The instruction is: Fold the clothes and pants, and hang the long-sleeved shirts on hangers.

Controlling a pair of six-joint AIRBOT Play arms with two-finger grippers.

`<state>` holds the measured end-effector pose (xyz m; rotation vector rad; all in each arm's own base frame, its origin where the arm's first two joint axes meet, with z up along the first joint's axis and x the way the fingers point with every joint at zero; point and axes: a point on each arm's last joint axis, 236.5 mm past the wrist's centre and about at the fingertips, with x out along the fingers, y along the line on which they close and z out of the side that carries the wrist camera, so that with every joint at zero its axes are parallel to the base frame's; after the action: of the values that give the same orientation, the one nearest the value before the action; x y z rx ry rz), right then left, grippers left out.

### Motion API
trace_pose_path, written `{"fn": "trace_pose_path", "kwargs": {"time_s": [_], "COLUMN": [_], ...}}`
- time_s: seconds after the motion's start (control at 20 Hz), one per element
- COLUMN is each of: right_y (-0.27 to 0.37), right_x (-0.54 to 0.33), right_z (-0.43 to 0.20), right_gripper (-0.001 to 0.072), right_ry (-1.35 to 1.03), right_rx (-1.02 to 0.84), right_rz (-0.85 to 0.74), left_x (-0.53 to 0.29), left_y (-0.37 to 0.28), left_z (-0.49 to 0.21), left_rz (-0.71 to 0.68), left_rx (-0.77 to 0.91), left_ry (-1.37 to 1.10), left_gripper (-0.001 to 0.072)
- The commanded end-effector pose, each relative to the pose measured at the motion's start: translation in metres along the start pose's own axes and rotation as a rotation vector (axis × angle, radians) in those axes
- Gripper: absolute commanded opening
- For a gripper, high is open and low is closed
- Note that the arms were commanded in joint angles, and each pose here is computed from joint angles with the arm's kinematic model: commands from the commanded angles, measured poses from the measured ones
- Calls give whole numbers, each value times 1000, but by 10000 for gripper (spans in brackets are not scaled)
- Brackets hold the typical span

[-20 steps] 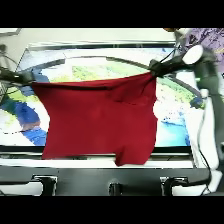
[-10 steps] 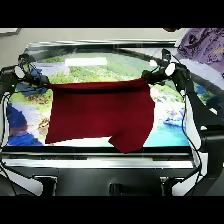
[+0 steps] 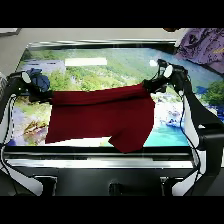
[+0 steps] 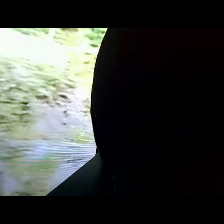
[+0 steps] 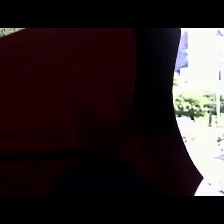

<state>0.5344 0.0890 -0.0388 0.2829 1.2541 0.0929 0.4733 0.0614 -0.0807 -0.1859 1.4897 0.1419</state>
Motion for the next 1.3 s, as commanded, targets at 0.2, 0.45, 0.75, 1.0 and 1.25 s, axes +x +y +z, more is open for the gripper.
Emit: {"fn": "trace_pose_path", "kwargs": {"time_s": [0.2, 0.45, 0.75, 1.0, 1.25], "right_y": [-9, 0, -6, -52, -42], "right_x": [31, 38, -32, -106, -90], "right_z": [-31, -36, -42, -72, -224], "right_gripper": [22, 161, 479, 480, 480], "right_ry": [138, 159, 179, 127, 307], "right_rx": [17, 42, -86, -4, 180], "right_rz": [-14, 29, 10, 104, 378], "left_x": [16, 15, -61, -96, -87], "left_y": [1, -1, 24, 78, 107], "left_z": [-26, -18, 0, -57, -136], "left_rz": [4, 2, 21, -55, -102], "left_rx": [-2, -9, -50, -247, -464], "left_ry": [98, 71, -25, -21, 50], "left_gripper": [15, 419, 622, 621, 619]}}
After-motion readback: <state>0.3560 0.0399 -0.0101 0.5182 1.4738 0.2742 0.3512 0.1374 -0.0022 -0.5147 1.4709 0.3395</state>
